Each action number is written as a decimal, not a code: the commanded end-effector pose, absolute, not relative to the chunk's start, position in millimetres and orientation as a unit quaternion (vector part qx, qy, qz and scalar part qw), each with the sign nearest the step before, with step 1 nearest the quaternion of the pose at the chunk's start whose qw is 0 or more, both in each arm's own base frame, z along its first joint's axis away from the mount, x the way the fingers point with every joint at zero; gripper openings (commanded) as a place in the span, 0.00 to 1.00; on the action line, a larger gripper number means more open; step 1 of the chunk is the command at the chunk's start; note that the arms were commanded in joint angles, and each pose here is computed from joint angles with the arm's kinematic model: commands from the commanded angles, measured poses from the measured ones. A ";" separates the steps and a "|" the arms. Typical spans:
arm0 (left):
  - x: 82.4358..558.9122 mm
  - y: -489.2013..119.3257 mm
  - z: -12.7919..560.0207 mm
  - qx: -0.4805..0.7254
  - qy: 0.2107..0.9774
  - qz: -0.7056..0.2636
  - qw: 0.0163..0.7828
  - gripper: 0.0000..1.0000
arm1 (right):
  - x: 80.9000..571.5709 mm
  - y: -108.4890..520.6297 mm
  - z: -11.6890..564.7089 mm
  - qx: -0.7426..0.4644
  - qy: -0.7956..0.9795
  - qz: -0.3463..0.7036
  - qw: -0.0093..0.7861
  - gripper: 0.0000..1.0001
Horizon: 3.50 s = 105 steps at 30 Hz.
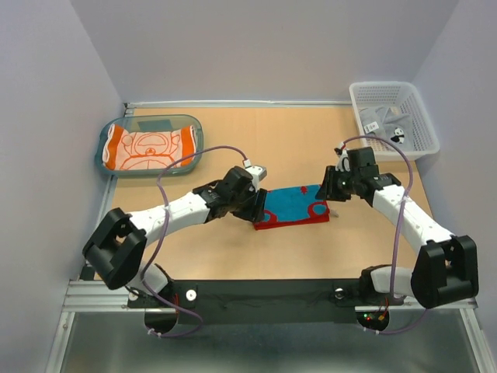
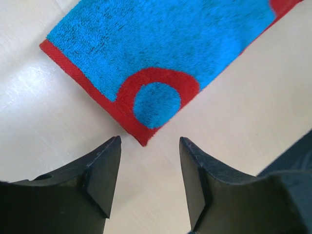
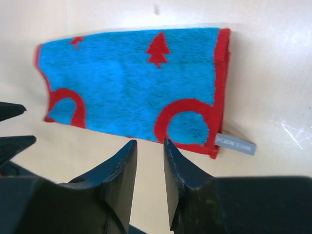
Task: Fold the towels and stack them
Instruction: Fold the towel
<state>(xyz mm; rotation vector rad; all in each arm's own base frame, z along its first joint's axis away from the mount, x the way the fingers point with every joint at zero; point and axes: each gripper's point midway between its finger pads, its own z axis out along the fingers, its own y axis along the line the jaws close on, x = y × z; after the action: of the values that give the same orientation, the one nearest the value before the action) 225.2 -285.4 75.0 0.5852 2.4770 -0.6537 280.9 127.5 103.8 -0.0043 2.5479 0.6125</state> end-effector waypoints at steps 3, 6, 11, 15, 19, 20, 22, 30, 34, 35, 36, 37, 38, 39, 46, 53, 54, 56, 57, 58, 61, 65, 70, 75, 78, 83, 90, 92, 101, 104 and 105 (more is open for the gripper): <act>239.1 -296.9 148.7 0.167 0.889 -0.276 0.325 0.64 | 295.0 143.9 157.3 -0.001 0.912 0.275 0.304 0.34; 247.1 -311.1 162.0 0.148 0.887 -0.289 0.327 0.64 | 300.9 143.3 147.8 0.009 0.917 0.269 0.294 0.34; 254.6 -331.1 139.4 0.131 0.902 -0.279 0.303 0.57 | 311.5 138.2 123.8 0.054 0.915 0.257 0.307 0.33; 247.7 -330.9 84.9 0.111 0.928 -0.248 0.254 0.45 | 299.6 130.7 91.4 0.087 0.922 0.242 0.289 0.33; 229.7 -311.2 37.3 0.089 0.947 -0.221 0.216 0.33 | 275.1 119.1 51.9 0.114 0.934 0.215 0.260 0.33; 225.9 -306.9 29.6 0.080 0.951 -0.215 0.208 0.31 | 266.2 114.4 40.2 0.120 0.938 0.204 0.252 0.33; 214.8 -293.4 11.8 0.073 0.958 -0.199 0.192 0.28 | 260.1 109.9 33.8 0.130 0.940 0.194 0.249 0.33; 204.8 -279.6 7.5 0.058 0.960 -0.195 0.192 0.30 | 273.8 94.8 80.0 0.167 0.910 0.181 0.334 0.45; 206.9 -282.5 11.1 0.056 0.959 -0.199 0.195 0.31 | 274.8 92.4 81.3 0.190 0.907 0.178 0.332 0.49; 206.6 -283.0 11.6 0.057 0.958 -0.201 0.194 0.31 | 274.8 93.6 81.3 0.191 0.907 0.181 0.329 0.49; 207.5 -283.3 13.3 0.055 0.958 -0.203 0.196 0.31 | 275.1 95.9 82.2 0.190 0.907 0.186 0.327 0.48; 206.9 -283.1 13.0 0.055 0.958 -0.203 0.196 0.31 | 276.4 101.8 84.6 0.183 0.907 0.200 0.321 0.47; 207.0 -282.8 13.5 0.054 0.958 -0.203 0.197 0.31 | 277.9 105.7 87.1 0.176 0.907 0.209 0.320 0.46; 206.9 -282.3 14.4 0.054 0.957 -0.204 0.199 0.31 | 278.7 109.6 87.8 0.169 0.907 0.218 0.317 0.44; 207.0 -277.4 8.5 0.048 0.960 -0.193 0.199 0.31 | 275.8 117.1 64.9 0.181 0.907 0.237 0.298 0.33; 204.6 -265.8 2.1 0.022 0.964 -0.183 0.192 0.31 | 248.5 91.6 14.8 0.237 0.918 0.172 0.267 0.30; 204.1 -264.2 3.0 0.021 0.964 -0.182 0.192 0.32 | 248.0 89.9 16.0 0.244 0.915 0.172 0.271 0.30; 206.4 -265.5 8.6 0.022 0.963 -0.184 0.198 0.34 | 254.8 90.5 33.3 0.241 0.904 0.185 0.300 0.30; 208.3 -267.3 15.0 0.023 0.960 -0.190 0.204 0.35 | 259.3 93.0 42.7 0.236 0.900 0.195 0.312 0.30; 209.3 -268.5 19.4 0.023 0.959 -0.193 0.207 0.40 | 264.0 96.0 53.4 0.228 0.895 0.205 0.325 0.32; 224.7 -285.4 52.6 0.029 0.945 -0.223 0.237 0.51 | 285.7 109.1 98.7 0.200 0.876 0.246 0.364 0.38; 247.1 -309.5 102.4 0.032 0.919 -0.269 0.285 0.63 | 312.3 138.2 148.8 0.160 0.834 0.336 0.407 0.45; 290.5 -337.4 146.7 0.014 0.883 -0.303 0.359 0.74 | 341.3 163.8 172.0 0.144 0.781 0.419 0.440 0.49; 317.0 -347.5 124.9 0.000 0.882 -0.305 0.360 0.65 | 357.2 173.2 160.0 0.141 0.768 0.432 0.450 0.50; 329.7 -341.8 103.1 -0.020 0.877 -0.318 0.358 0.55 | 360.8 171.8 132.9 0.153 0.773 0.426 0.444 0.50; 319.6 -322.0 52.8 -0.041 0.888 -0.331 0.315 0.51 | 359.5 163.0 85.4 0.182 0.788 0.400 0.432 0.50; 308.3 -296.6 20.9 -0.067 0.893 -0.322 0.307 0.50 | 344.8 141.8 34.4 0.207 0.812 0.348 0.420 0.50; 308.6 -285.0 17.5 -0.077 0.893 -0.317 0.310 0.50 | 344.2 131.7 33.8 0.205 0.812 0.332 0.433 0.50; 325.8 -270.9 91.9 -0.059 0.866 -0.309 0.388 0.68 | 357.9 142.2 96.7 0.069 0.825 0.307 0.470 0.50; 330.4 -263.8 118.7 -0.059 0.859 -0.297 0.412 0.68 | 357.1 155.5 117.0 0.036 0.824 0.321 0.466 0.49; 329.7 -263.6 123.4 -0.058 0.858 -0.299 0.414 0.68 | 356.0 159.6 121.6 0.029 0.823 0.327 0.464 0.49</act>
<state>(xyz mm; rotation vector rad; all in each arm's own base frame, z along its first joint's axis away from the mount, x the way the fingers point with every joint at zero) 316.5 -270.2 81.0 -0.1706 2.2442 -0.8014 359.2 145.4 102.3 0.2175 2.0035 0.7952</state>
